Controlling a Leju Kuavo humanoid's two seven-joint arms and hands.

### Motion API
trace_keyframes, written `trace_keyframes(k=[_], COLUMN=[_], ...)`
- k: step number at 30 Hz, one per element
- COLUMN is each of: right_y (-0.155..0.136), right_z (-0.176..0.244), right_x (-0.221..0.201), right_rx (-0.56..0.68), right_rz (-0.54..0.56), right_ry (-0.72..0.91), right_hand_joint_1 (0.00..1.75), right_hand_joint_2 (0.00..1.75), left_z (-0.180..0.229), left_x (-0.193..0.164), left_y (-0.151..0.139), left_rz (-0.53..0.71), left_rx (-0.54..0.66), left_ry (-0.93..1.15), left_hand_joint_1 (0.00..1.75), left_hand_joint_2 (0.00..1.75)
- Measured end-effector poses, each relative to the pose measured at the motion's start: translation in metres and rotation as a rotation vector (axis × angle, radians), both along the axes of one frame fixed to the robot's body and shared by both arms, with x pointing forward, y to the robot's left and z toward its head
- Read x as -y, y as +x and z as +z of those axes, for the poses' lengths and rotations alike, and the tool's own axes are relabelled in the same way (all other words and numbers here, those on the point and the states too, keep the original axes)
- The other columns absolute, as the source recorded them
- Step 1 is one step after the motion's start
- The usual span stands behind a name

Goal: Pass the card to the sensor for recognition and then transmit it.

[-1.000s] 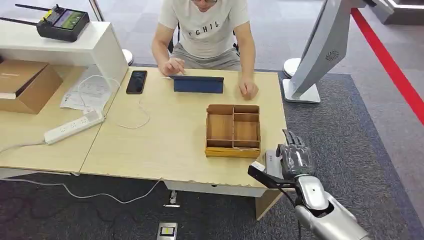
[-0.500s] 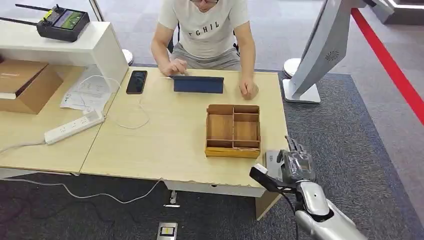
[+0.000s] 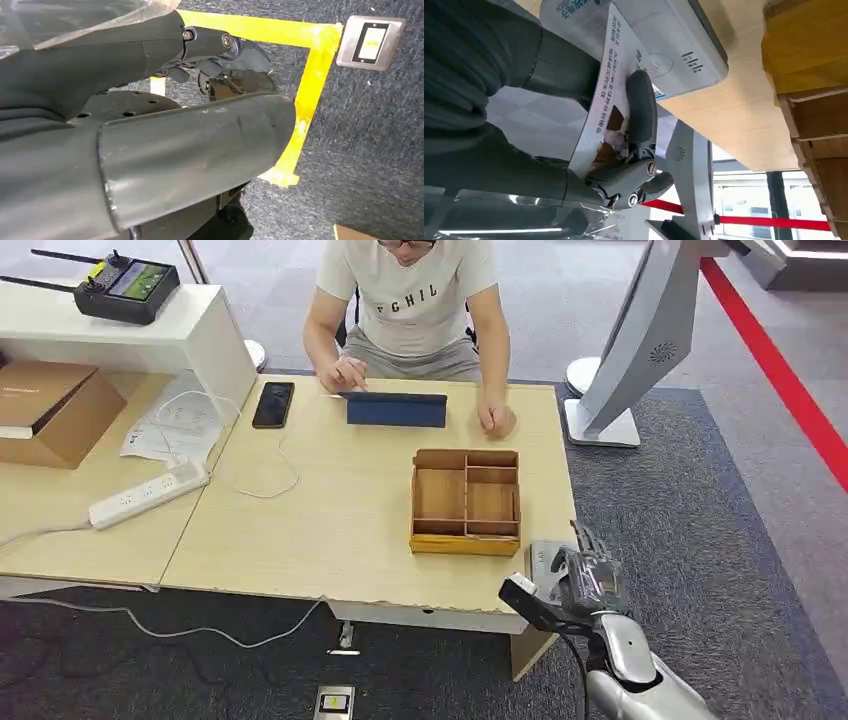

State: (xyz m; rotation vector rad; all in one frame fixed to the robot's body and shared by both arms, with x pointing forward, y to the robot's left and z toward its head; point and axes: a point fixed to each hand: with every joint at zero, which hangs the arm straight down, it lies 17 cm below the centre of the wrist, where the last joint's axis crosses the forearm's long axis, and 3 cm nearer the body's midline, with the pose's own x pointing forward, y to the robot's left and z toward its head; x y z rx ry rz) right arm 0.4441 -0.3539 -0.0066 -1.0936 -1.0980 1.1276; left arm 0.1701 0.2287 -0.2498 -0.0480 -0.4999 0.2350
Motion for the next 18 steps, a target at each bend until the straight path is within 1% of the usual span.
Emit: trace_keyframes(k=[15,18], right_y=[0.0003,0.0033], right_z=[-0.0028,0.0028], right_x=[0.0,-0.0007], right_rx=[-0.002,0.02], right_rz=[-0.001,0.009], right_ry=[-0.003,-0.033], right_hand_joint_1=[1.75,1.75], right_hand_joint_2=[1.75,1.75], left_z=[-0.0005,-0.0004], left_x=[0.0013,0.0014], left_y=[-0.0029,-0.003], left_rz=[0.0,0.0], left_rx=[-0.003,-0.002], left_ry=[-0.007,-0.008], left_hand_joint_1=[0.0,0.0], left_hand_joint_2=[0.0,0.0])
